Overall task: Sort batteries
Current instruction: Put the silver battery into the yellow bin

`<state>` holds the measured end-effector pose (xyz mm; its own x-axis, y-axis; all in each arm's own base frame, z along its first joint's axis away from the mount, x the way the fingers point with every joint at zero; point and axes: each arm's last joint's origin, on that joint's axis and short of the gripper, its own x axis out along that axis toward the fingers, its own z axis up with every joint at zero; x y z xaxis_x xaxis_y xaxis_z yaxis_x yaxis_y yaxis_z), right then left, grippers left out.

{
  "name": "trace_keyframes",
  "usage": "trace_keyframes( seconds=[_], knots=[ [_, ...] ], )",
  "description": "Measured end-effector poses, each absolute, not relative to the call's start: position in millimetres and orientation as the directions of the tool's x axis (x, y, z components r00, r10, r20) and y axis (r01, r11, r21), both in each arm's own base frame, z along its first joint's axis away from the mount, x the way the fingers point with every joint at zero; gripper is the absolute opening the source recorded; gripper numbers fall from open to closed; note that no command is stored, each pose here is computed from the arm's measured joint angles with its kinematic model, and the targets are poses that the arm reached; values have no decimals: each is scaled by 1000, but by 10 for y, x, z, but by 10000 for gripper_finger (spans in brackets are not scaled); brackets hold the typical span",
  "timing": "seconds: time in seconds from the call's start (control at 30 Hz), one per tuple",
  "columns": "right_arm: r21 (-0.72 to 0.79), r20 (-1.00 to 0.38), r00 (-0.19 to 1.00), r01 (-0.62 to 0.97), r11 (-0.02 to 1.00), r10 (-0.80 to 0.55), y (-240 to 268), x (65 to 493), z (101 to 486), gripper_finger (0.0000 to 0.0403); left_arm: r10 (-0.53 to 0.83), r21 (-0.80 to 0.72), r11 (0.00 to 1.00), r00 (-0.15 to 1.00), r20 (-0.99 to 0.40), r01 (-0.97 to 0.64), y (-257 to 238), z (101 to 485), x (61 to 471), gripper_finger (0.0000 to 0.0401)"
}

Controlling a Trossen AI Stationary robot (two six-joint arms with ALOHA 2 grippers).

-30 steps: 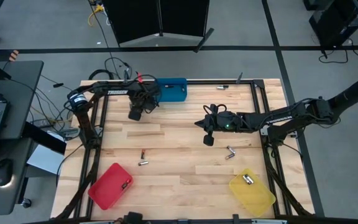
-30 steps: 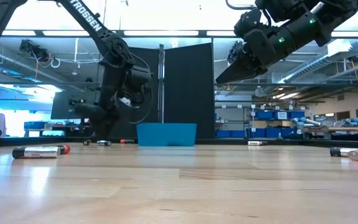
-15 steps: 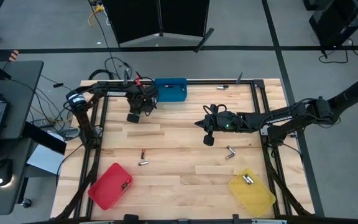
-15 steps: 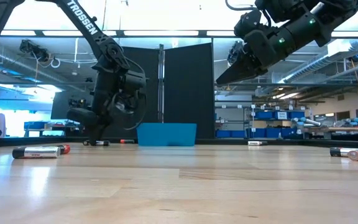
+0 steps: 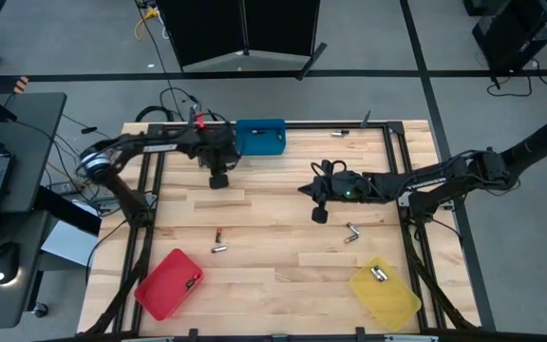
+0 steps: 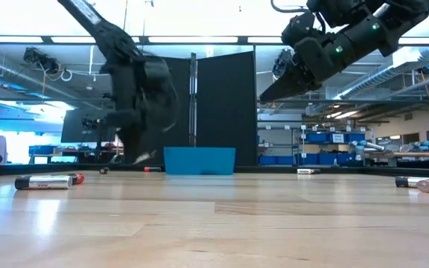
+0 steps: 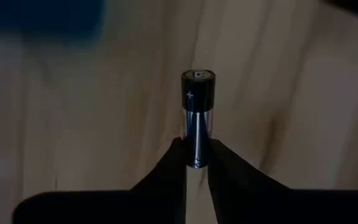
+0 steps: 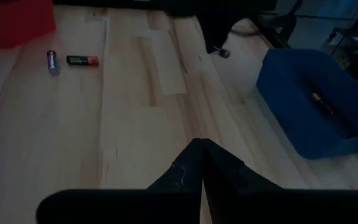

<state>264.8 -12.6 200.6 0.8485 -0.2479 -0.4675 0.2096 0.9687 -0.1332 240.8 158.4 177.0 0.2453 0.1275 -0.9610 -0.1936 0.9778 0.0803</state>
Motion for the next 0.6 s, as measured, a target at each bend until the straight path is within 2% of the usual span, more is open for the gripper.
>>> trace_keyframes(
  seconds=[0.13,0.3,0.43,0.6],
  knots=[
    [-125,-444,861,215,969,-249,-125,2587,1893,13,133,10,974,530,-837,-228,1372,1878,2434,46],
    [-14,-277,942,192,981,-188,-117,2523,1848,9,46,-122,982,814,-579,-143,1073,1942,2565,46],
    [99,-182,967,201,975,-180,-112,2558,1845,30,-60,-159,987,938,-342,5,828,1961,2691,46],
    [169,-136,978,178,969,-156,-48,2739,1836,60,-113,-139,986,985,-133,94,600,2021,2832,46]
  ],
)
